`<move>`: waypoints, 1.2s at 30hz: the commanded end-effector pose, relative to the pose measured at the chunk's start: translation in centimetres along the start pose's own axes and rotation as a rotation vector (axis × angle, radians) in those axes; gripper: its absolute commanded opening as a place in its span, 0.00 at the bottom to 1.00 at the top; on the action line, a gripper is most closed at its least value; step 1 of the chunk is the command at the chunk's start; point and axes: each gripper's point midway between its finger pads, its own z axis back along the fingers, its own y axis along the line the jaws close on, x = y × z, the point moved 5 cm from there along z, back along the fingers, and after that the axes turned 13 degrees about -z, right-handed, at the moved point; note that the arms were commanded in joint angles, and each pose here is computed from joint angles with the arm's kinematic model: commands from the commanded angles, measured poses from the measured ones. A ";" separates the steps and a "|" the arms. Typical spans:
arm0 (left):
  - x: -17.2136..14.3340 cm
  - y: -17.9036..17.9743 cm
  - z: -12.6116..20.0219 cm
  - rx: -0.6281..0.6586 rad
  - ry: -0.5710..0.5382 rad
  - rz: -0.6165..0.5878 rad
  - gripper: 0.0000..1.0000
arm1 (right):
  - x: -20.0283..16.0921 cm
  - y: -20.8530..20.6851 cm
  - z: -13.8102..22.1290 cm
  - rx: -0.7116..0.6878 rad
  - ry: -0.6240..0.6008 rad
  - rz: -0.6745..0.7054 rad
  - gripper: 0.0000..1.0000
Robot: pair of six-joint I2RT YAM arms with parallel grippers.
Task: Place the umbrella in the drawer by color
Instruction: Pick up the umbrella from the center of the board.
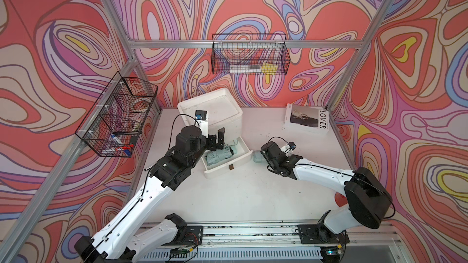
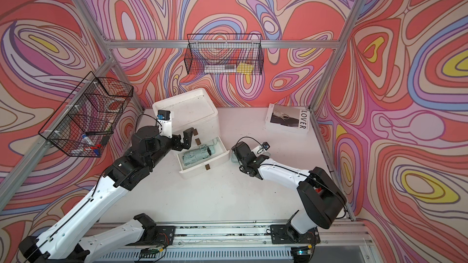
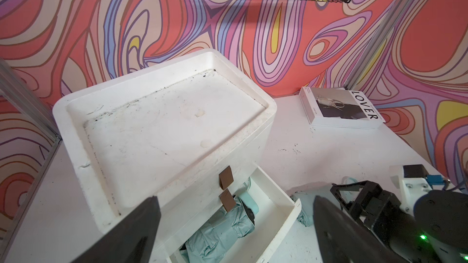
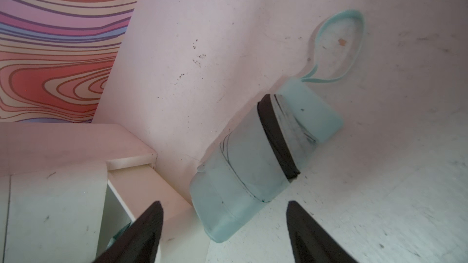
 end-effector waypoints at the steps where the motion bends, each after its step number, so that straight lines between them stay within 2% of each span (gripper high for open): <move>1: 0.2 -0.1 0.1 0.002 -0.014 0.028 0.99 | -0.2 -1.8 -1.4 -0.067 0.014 -0.096 0.78; 9: -0.1 -0.6 -0.4 -0.021 0.016 0.035 0.99 | 0.8 -4.9 -5.1 -0.079 0.016 -0.234 0.65; 12: -0.1 -0.7 -0.5 -0.023 0.024 0.033 0.99 | 0.9 -5.5 -6.0 -0.095 0.024 -0.247 0.63; 14: -0.1 -0.7 -0.5 -0.026 0.025 0.033 0.99 | 0.8 -5.7 -6.8 -0.109 0.047 -0.241 0.58; 16: -0.1 -0.7 -0.5 -0.026 0.025 0.035 0.99 | 0.6 -6.2 -7.5 -0.125 0.072 -0.249 0.45; 19: -0.1 -0.7 -0.5 -0.021 0.027 0.031 0.99 | 0.6 -6.7 -7.8 -0.114 0.082 -0.262 0.06; 20: -0.1 -0.6 -0.5 -0.019 0.028 0.030 0.99 | 0.7 -6.8 -7.8 -0.115 0.073 -0.262 0.00; 24: -0.1 -0.8 -0.5 -0.032 0.029 0.034 0.99 | 1.8 -7.3 -7.3 -0.125 0.004 -0.247 0.00; 28: -0.2 -1.1 -0.8 -0.049 0.037 0.033 0.99 | 3.5 -6.5 -5.5 -0.067 -0.076 -0.198 0.00; 33: -0.4 -1.3 -1.3 -0.051 0.052 0.028 0.99 | 7.3 -3.6 -0.6 0.073 -0.235 -0.002 0.00; 36: -0.6 -1.6 -1.5 -0.071 0.048 0.029 0.99 | 9.4 -1.3 3.6 0.218 -0.320 0.202 0.00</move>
